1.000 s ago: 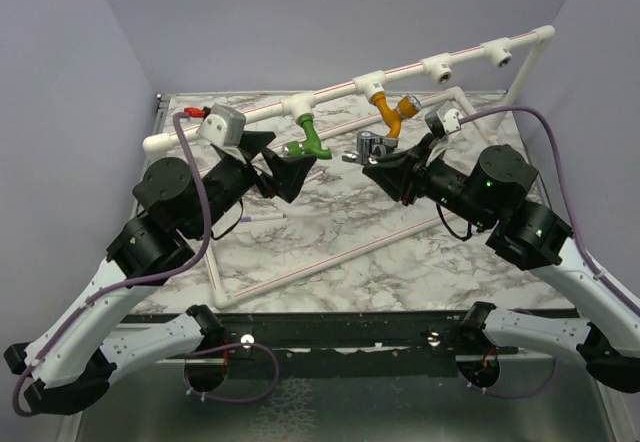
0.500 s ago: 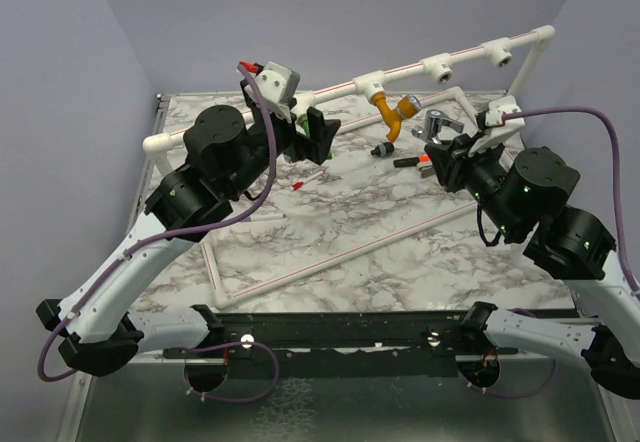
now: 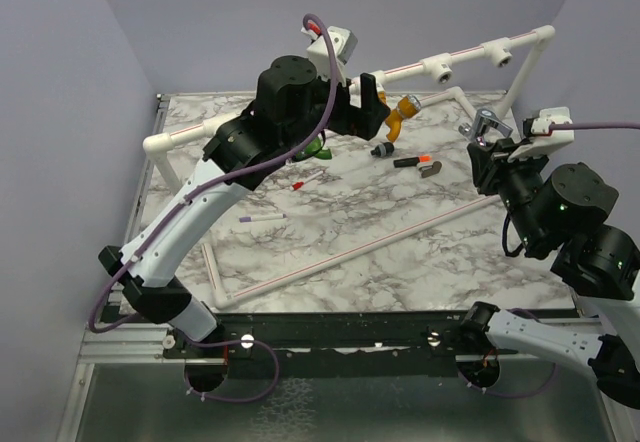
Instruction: Install the water faucets
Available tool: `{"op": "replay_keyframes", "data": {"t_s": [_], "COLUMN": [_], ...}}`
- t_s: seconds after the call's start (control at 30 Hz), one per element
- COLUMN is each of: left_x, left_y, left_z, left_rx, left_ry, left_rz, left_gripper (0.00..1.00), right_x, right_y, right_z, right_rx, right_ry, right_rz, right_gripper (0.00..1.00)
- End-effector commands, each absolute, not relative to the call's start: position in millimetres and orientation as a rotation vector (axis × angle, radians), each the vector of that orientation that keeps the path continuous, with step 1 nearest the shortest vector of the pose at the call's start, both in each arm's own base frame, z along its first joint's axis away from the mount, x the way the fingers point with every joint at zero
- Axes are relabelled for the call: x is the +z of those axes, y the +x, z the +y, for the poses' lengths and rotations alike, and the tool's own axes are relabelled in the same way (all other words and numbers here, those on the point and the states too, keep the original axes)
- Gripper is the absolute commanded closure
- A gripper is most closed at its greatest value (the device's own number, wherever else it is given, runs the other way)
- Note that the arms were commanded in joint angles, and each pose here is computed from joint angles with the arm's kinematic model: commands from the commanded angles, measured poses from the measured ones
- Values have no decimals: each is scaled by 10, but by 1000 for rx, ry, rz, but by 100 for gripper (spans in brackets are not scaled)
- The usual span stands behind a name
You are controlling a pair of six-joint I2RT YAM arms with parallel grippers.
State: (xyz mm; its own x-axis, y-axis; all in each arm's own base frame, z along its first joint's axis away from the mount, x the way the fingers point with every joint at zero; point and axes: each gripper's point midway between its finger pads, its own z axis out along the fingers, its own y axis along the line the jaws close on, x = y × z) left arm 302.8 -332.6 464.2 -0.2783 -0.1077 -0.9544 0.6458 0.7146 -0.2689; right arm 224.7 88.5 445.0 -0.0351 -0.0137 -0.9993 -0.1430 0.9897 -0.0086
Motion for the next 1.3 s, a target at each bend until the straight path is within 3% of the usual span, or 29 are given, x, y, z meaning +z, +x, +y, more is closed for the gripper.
{"op": "replay_keyframes", "data": {"t_s": [0.0,0.3,0.63,1.27], "left_x": [4571,4417,4249,3956], "left_y": [2934,3181,3580,3888], "left_z": [-3464,-3612,-3560,-3854], "left_rx": [-933,-1069,-1268,-1340], "left_ry": [321,58,-212,-315], "left_rz": [1825,1915,1927,1998], "left_gripper": [14,20,33,41], "right_x": [4471,4448,4422,4350], "right_y": [2243,2234,2210,2202], "right_z": [887,1012,1051,1032], "right_rx": [112,175,204,176], "right_ry": [-117,-154,-177,-216], "right_rz": [1586,1569,1559,1540], "right_gripper": [99,99,99,99]}}
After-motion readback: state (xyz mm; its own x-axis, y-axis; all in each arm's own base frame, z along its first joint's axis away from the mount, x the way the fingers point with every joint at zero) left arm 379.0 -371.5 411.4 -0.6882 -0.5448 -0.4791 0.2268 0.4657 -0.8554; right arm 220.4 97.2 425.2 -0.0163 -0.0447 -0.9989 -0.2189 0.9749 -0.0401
